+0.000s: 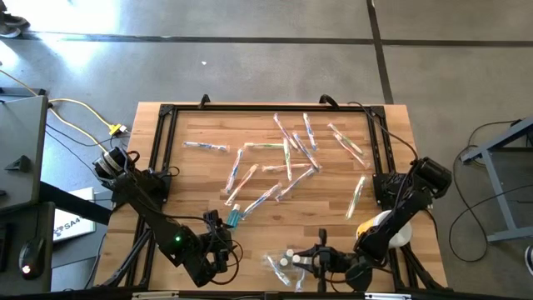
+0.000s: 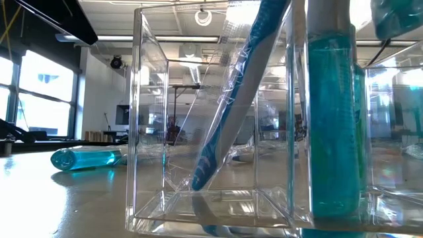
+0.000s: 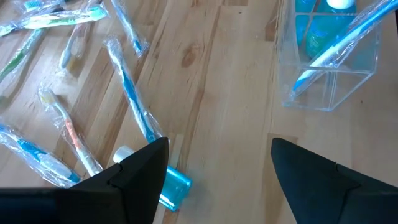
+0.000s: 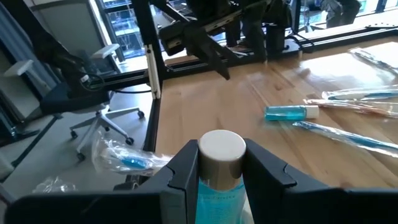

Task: Pick & Place toothbrushing station
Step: Put the mouthwash into the transparent organizer, then put the blue toothbrush into the transparent organizer

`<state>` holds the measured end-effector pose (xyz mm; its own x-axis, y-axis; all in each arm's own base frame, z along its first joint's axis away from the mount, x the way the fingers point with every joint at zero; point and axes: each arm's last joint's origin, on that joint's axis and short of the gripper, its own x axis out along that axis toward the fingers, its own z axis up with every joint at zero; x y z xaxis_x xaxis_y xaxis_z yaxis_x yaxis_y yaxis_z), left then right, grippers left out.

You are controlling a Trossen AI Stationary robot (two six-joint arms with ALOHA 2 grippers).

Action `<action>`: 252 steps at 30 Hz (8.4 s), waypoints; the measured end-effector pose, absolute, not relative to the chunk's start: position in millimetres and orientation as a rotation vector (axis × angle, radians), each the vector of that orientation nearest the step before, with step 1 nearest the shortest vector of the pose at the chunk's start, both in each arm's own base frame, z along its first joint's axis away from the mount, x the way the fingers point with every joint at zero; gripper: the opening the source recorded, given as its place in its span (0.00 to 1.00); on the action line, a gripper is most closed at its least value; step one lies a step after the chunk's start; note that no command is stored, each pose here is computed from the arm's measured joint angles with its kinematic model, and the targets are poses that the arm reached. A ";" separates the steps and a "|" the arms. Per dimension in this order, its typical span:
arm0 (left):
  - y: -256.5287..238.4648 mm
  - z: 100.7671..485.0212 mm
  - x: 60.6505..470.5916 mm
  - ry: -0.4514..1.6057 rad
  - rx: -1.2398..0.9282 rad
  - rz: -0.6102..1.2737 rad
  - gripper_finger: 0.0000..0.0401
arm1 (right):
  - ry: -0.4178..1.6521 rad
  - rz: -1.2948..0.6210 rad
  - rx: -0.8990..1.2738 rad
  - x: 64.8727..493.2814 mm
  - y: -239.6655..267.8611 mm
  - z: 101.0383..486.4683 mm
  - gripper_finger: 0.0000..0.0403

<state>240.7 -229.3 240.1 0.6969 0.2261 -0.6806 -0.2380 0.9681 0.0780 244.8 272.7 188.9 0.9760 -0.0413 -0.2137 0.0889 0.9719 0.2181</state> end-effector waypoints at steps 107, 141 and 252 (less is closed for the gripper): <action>146.2 186.7 200.9 1.229 -0.145 0.334 0.69 | 0.244 -0.069 0.459 256.8 250.4 207.2 0.59; 154.1 126.7 212.0 1.449 -0.419 0.491 0.07 | 0.288 0.061 0.406 272.1 254.1 187.9 0.59; -248.4 190.2 313.3 0.162 -0.063 -0.060 0.47 | 0.082 -0.294 -0.362 239.6 273.8 212.8 0.59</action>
